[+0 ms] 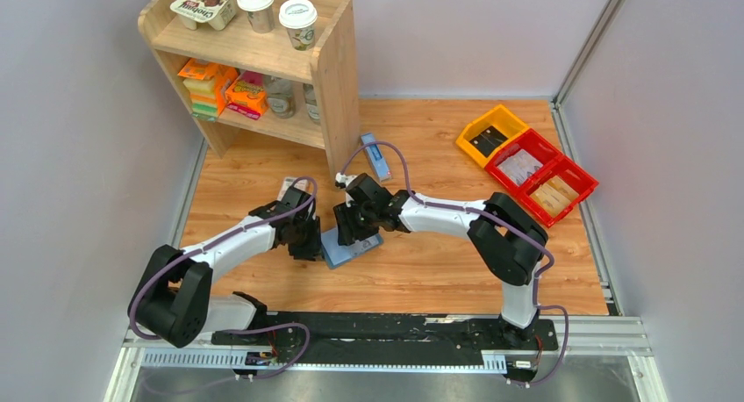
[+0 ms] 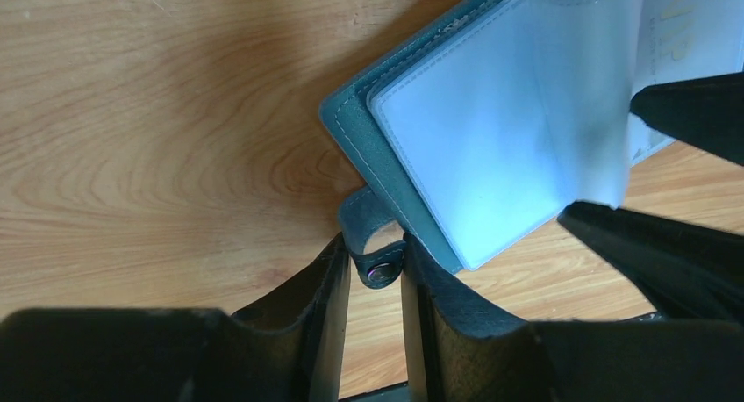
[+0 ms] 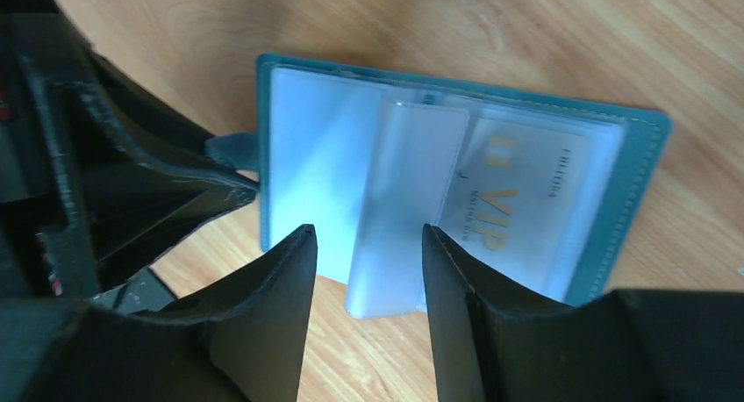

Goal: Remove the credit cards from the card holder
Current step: Remove the credit card from the card holder.

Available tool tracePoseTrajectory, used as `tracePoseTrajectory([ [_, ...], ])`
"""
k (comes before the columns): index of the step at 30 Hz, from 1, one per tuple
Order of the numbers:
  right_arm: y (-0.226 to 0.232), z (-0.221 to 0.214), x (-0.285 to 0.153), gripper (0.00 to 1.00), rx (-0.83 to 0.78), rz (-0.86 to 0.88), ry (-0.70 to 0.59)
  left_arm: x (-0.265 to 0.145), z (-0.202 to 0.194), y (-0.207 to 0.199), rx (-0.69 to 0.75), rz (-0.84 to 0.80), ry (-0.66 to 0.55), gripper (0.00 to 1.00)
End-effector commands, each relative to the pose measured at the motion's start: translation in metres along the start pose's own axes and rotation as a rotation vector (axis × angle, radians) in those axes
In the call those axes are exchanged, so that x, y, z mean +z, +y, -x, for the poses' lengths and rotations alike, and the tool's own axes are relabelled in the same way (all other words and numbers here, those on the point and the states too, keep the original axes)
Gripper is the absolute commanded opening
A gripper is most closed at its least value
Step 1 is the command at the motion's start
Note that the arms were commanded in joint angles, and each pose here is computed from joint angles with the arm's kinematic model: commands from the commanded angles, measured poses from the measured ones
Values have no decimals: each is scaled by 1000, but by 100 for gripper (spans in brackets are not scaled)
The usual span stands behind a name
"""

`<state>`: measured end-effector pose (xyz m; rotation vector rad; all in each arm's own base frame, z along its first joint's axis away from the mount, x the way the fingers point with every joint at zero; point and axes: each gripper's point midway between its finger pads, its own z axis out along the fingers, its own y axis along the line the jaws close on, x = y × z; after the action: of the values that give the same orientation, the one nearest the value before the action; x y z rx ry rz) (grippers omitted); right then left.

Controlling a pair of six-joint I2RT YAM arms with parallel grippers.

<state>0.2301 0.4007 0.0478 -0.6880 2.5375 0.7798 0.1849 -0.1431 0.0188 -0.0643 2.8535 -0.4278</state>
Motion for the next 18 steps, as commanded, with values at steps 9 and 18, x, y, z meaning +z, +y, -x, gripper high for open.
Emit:
tracePoseTrajectory([
  [9, 56, 5, 2, 49, -5, 296, 21, 3, 3, -11, -29, -60, -19, 34],
  [18, 54, 22, -15, 54, -48, 253, -30, 3, 3, -11, -37, -62, -28, 34],
])
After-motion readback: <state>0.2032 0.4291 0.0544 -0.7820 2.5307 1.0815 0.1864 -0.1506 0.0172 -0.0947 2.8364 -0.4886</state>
